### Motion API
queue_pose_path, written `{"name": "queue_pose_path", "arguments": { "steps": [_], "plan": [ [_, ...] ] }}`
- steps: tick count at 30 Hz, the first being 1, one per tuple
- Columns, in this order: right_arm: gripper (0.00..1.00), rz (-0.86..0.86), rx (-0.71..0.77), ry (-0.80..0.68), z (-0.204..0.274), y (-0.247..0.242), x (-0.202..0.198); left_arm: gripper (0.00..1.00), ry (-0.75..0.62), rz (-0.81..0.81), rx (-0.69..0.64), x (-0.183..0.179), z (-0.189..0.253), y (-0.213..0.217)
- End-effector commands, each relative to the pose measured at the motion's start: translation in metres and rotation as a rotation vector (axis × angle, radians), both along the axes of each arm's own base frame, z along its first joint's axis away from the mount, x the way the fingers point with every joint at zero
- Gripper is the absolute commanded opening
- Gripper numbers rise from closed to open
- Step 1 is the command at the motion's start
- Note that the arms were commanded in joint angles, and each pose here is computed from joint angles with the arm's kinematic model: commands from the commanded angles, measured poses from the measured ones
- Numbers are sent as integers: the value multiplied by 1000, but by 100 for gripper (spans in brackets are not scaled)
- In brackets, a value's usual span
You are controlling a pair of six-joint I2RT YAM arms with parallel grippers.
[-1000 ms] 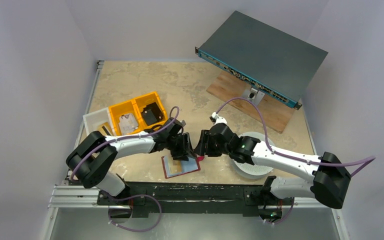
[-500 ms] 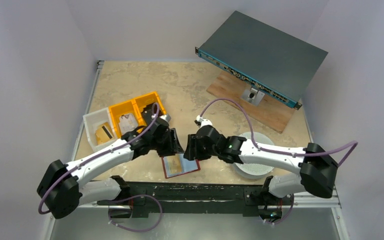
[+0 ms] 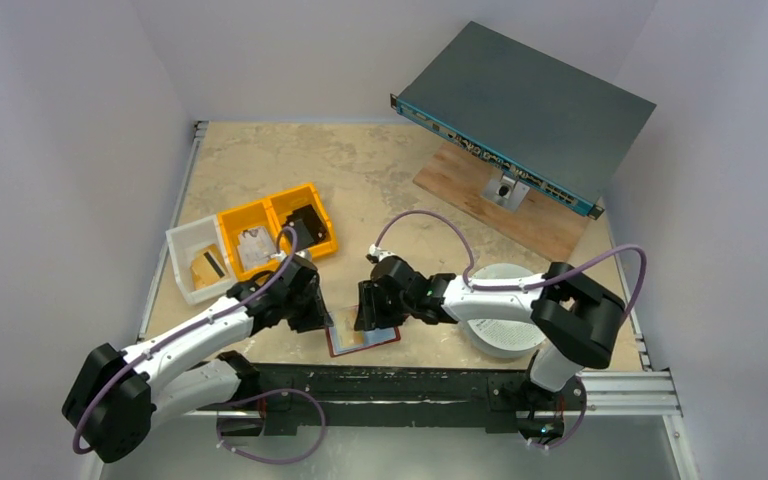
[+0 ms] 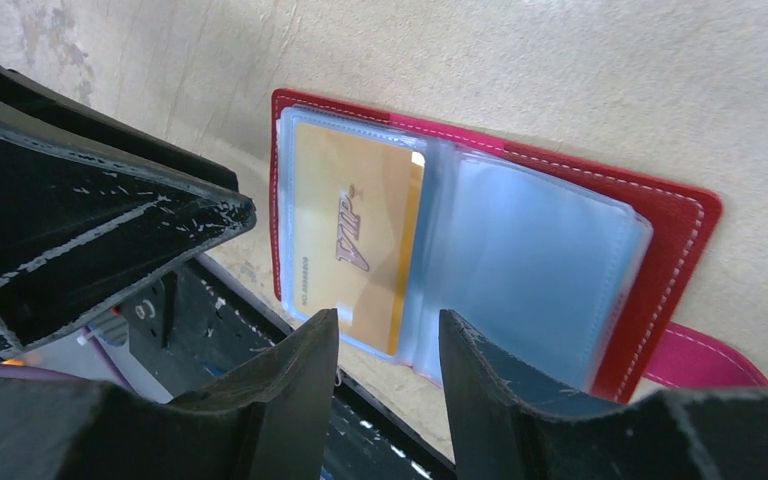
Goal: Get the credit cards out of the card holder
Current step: Remove the credit card from the card holder.
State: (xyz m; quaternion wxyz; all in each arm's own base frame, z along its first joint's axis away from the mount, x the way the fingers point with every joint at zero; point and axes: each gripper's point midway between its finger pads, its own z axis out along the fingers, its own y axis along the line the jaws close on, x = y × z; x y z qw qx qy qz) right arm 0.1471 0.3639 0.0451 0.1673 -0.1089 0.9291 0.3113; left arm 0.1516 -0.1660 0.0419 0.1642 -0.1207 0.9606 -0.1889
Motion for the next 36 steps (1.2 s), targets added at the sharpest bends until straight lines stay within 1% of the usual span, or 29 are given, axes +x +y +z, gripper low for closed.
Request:
{"name": "queue_pose_path", "arguments": {
  "steps": [1, 5, 9, 14, 22, 29, 33, 36],
  "plan": [
    [41, 34, 106, -25, 21, 25, 5, 22, -45, -4, -60, 8, 6, -9],
    [40, 28, 91, -9, 9, 24, 4, 14, -50, -17, -83, 10, 7, -15],
    [39, 14, 83, 8, -1, 20, 3, 9, -41, -36, -103, 11, 6, -22],
    [38, 0, 71, 17, -9, 14, 5, 4, 0, -46, -78, 9, -6, -22],
    [38, 7, 66, 53, -25, 8, 1, 1, 31, -51, -79, 8, -17, -25],
    [38, 22, 95, 88, -31, 12, -3, 1, 49, -62, -91, 9, -21, -31],
    [38, 11, 117, 105, -33, 8, 0, 0, 77, -37, -51, 7, -28, -26],
    [39, -1, 169, 132, -31, -1, 2, 0, 95, -12, -17, 4, -33, -19]
  ]
}}
